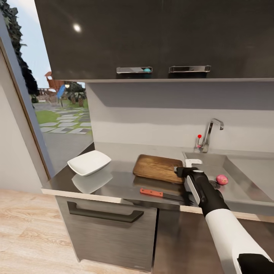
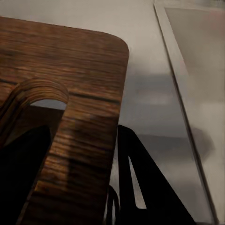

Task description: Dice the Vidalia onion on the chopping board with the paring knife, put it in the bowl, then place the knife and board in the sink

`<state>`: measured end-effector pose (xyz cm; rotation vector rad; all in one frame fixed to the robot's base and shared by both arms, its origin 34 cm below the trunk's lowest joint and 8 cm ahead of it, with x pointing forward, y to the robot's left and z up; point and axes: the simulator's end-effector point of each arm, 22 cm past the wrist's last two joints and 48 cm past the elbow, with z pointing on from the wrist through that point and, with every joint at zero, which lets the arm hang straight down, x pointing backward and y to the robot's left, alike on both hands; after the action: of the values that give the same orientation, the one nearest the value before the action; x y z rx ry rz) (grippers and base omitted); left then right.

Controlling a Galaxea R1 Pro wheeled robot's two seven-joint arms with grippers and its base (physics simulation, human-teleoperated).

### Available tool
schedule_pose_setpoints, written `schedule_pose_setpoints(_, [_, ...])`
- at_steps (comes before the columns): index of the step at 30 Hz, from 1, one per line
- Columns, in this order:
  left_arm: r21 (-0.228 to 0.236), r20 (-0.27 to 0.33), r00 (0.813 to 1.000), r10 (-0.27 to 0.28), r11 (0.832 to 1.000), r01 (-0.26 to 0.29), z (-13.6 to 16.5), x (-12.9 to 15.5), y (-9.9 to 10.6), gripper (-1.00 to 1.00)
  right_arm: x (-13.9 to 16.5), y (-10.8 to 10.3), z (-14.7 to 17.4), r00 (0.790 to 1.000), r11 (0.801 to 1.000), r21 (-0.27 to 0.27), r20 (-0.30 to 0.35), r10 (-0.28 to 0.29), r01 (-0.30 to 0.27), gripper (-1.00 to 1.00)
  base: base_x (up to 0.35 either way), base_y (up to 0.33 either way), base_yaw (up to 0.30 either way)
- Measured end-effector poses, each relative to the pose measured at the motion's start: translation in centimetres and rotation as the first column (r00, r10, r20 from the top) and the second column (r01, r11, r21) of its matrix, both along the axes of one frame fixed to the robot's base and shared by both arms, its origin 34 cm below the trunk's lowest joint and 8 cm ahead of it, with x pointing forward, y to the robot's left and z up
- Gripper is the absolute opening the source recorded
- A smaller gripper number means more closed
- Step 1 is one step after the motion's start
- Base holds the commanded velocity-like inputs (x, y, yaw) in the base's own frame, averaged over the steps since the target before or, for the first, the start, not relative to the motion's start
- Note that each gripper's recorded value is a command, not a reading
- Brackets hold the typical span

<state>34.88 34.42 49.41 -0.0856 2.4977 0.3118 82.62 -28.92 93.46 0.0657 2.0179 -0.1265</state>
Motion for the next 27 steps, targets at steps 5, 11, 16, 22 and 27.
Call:
schedule_pose_setpoints(5, [-0.001, -0.003, 1.000, -0.022, 1.000, 0.022, -0.06, 0.02, -0.37, 1.00, 0.03, 0.20, 0.01, 1.000, 1.000, -0.001, 0.000, 0.015, -0.015, -1.00, 0.000, 0.000, 0.000])
schedule_pose_setpoints(11, [0.000, -0.004, 1.000, -0.025, 1.000, 0.025, -0.07, 0.02, -0.38, 1.00, 0.04, 0.10, 0.05, 1.000, 1.000, -0.002, 0.000, 0.015, -0.015, -1.00, 0.000, 0.000, 0.000])
schedule_pose_setpoints(16, [0.000, -0.004, 1.000, -0.027, 1.000, 0.027, -0.06, 0.02, -0.41, 1.00, 0.04, 0.14, 0.20, 1.000, 1.000, -0.003, 0.004, 0.017, -0.017, -1.00, 0.096, 0.000, 0.000])
schedule_pose_setpoints(22, [0.000, -0.004, 1.000, -0.028, 1.000, 0.028, -0.05, 0.02, -0.44, 1.00, 0.04, 0.16, 0.28, 1.000, 1.000, -0.004, 0.005, 0.017, -0.017, -1.00, 0.226, 0.000, 0.000])
schedule_pose_setpoints(27, [0.001, -0.005, 1.000, -0.028, 1.000, 0.028, -0.07, -0.02, -0.37, 1.00, 0.05, 0.15, 0.25, 1.000, 1.000, -0.005, 0.005, 0.017, -0.017, -1.00, 0.173, 0.000, 0.000])
